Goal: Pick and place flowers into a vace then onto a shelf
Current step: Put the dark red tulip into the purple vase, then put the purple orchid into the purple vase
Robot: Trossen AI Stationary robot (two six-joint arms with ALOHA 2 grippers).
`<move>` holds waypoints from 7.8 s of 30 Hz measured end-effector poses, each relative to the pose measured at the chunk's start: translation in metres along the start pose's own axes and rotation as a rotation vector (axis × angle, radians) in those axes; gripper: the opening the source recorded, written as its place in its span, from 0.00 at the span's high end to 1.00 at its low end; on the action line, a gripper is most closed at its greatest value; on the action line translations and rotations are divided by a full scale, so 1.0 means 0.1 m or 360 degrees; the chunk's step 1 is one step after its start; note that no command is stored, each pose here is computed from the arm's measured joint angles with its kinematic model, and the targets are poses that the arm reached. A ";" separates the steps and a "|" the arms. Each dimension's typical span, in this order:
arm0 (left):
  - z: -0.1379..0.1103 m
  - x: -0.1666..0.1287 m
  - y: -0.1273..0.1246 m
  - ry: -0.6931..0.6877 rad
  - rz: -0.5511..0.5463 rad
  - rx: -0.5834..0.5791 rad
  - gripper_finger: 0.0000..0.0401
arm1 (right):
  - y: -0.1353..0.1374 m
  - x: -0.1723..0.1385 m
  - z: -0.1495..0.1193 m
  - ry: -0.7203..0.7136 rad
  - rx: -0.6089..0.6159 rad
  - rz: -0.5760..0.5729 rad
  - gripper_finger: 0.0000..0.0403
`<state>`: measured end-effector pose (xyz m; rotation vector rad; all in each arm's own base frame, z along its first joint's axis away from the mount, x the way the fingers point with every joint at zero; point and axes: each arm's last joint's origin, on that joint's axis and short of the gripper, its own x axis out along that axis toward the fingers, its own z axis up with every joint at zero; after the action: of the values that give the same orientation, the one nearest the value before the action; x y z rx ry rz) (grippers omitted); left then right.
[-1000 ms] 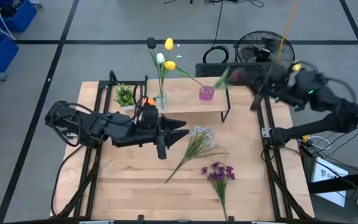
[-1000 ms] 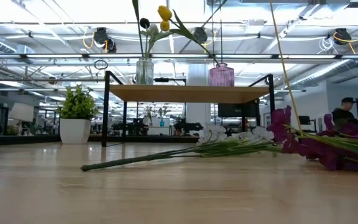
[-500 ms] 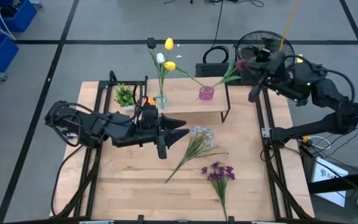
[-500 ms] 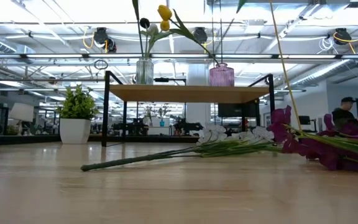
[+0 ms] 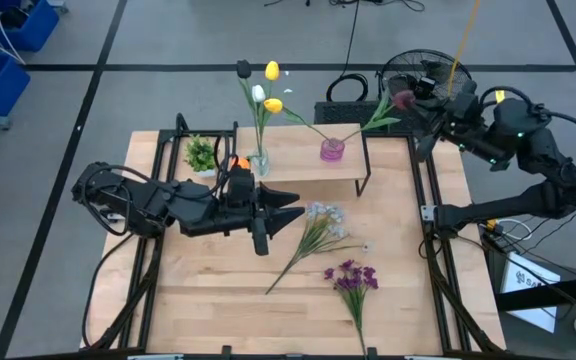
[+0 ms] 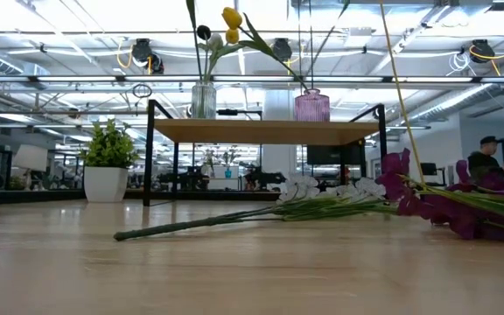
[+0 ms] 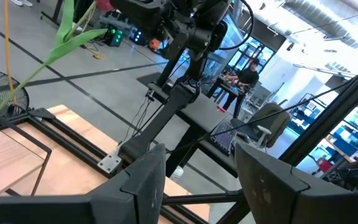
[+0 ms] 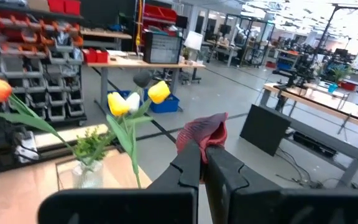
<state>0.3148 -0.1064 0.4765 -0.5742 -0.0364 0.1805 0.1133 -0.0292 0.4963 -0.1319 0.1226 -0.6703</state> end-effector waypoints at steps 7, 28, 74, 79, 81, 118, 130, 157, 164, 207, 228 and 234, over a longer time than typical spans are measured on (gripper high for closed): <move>0.00 0.00 0.00 0.0000 0.0001 -0.0007 0.51 | 0.00 0.00 -0.03 0.0042 -0.0073 -0.0035 1.00; 0.00 0.00 0.00 0.0000 0.0002 -0.0012 0.51 | -0.10 -0.11 0.00 -0.0010 -0.0112 -0.0162 1.00; 0.00 0.00 0.00 0.0002 0.0001 0.0004 0.51 | 0.04 0.10 -0.04 0.0092 -0.0146 -0.0138 0.99; 0.00 0.00 0.00 0.0003 0.0002 0.0005 0.51 | 0.10 0.19 -0.07 0.0152 -0.0175 -0.0130 0.96; 0.00 0.00 0.00 0.0004 0.0002 0.0005 0.51 | 0.14 0.24 -0.10 0.0202 -0.0180 -0.0123 0.93; -0.05 0.00 0.03 0.0077 0.0043 0.0061 0.51 | 0.23 -0.10 -0.24 -0.0020 0.0015 0.0567 0.54; -0.18 0.00 0.12 0.0247 0.0168 -0.0039 0.51 | 0.86 -0.06 -1.03 0.1316 0.0410 0.1145 0.54; -0.56 0.36 0.27 0.0436 0.0316 -0.0104 0.51 | 2.05 -0.21 -3.15 0.2300 0.1378 0.1084 0.54; -0.55 0.37 0.29 0.0432 0.0322 -0.0101 0.51 | 2.18 -0.12 -3.36 0.2228 0.1452 0.0785 0.54; -0.53 0.39 0.30 0.0445 0.0284 0.0011 0.51 | 1.93 0.07 -2.83 0.1222 0.1280 0.1113 1.00; -0.42 0.34 0.30 0.0328 0.0322 -0.0053 0.51 | 1.15 -0.01 -1.43 -0.0387 0.1199 0.1121 1.00; -0.29 0.25 0.29 0.0252 0.0338 -0.0073 0.51 | 0.87 -0.12 -0.67 -0.0775 0.0532 0.0746 1.00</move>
<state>0.3373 -0.0939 0.4356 -0.6365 0.1748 0.3405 0.1470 0.0405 0.4172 0.0588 -0.4169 -0.1707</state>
